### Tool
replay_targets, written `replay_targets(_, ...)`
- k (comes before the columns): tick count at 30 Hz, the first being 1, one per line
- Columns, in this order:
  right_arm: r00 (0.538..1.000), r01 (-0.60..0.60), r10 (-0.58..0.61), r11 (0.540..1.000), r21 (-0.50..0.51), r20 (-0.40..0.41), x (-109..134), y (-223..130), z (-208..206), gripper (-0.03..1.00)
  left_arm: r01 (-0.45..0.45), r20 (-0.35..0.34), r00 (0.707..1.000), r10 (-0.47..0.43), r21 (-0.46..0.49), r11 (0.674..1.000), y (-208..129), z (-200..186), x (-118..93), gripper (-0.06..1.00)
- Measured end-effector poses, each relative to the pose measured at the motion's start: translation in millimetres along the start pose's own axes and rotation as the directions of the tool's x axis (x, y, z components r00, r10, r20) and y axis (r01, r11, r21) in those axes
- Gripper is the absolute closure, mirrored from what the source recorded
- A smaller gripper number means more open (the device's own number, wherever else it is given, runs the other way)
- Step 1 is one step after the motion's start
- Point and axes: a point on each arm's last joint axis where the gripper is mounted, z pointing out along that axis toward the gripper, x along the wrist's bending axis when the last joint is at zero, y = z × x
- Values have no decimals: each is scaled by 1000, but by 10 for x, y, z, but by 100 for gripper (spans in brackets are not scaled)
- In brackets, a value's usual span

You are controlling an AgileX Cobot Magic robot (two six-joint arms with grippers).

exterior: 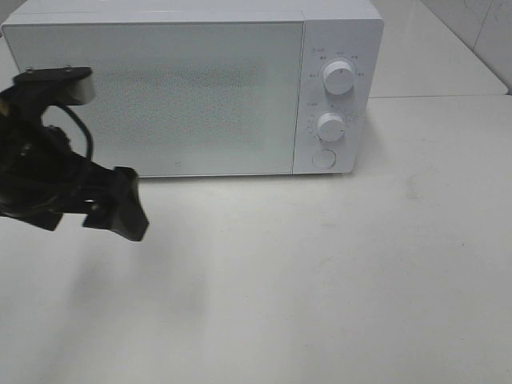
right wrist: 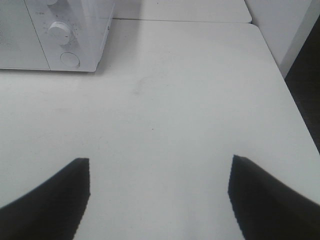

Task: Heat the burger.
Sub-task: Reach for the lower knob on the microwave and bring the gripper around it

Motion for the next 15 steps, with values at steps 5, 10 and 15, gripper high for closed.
replay_targets(5,1000,0,0,1000,0,0,0,0,0,22,160,-57,986,-156,74,984,-84,-209,483,-3)
replay_targets(10,1000,0,0,1000,0,0,0,0,0,22,253,-102,966,-239,161,954,-252,-410,768,-3)
replay_targets(15,1000,0,0,1000,0,0,0,0,0,22,319,-176,942,-285,212,924,-437,-633,975,-3)
